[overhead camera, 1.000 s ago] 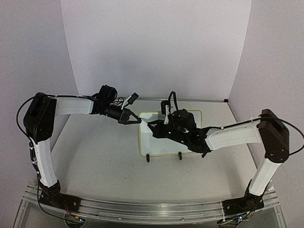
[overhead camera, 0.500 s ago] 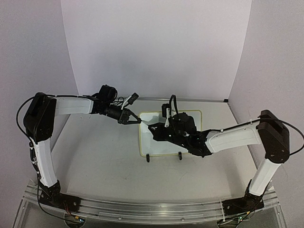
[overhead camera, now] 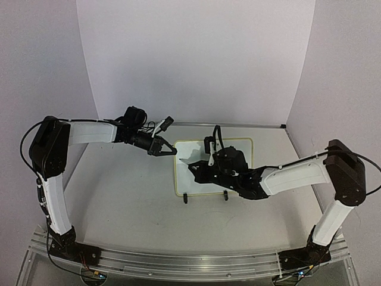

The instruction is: Write a sentence on the whiteboard

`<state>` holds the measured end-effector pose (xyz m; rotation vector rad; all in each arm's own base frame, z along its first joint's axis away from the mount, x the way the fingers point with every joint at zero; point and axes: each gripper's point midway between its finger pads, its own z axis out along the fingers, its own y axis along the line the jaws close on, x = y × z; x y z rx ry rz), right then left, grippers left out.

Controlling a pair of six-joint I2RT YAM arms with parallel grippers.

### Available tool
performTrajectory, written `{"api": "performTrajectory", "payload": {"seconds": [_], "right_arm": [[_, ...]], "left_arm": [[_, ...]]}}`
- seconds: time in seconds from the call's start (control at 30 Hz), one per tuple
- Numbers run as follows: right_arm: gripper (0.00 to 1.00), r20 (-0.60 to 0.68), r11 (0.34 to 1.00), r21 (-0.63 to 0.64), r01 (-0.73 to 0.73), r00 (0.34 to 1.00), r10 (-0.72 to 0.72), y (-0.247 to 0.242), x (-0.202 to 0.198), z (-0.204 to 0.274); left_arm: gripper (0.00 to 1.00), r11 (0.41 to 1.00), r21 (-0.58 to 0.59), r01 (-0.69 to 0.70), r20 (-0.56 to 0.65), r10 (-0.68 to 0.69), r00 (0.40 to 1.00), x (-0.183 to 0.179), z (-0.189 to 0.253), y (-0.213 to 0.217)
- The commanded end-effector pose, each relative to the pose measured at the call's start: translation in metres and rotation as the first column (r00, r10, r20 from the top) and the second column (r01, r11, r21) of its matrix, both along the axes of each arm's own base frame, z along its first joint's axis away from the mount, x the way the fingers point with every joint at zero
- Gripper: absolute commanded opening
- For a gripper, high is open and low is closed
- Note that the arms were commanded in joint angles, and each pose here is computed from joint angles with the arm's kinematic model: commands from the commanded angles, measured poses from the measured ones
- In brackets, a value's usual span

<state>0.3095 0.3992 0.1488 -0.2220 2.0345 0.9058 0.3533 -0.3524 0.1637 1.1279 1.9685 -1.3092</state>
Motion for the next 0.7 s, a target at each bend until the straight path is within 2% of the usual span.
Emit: {"api": "performTrajectory", "payload": {"seconds": [0.0,0.2,0.53,0.67], "right_arm": [[0.0,0.008,0.992,-0.056,0.115,0.993,-0.115,-0.025,0.011,-0.004],[0.0,0.02,0.992,-0.049,0.114,0.993,-0.113,-0.026,0.01,0.002],[0.0,0.105,0.997,0.053,0.06,0.992,-0.066,-0.029,-0.003,0.05],[0.0,0.125,0.996,0.049,0.078,0.989,-0.084,-0.029,0.003,0.054]], "left_arm": [[0.0,0.999,0.051,-0.005,0.076,0.001,0.997,0.0,0.002,0.003],[0.0,0.998,0.055,-0.007,0.077,0.003,0.997,0.0,0.002,0.003],[0.0,0.998,0.063,-0.011,0.081,0.006,0.997,0.001,0.002,0.004],[0.0,0.998,0.064,-0.01,0.08,0.005,0.997,0.0,0.002,0.004]]}}
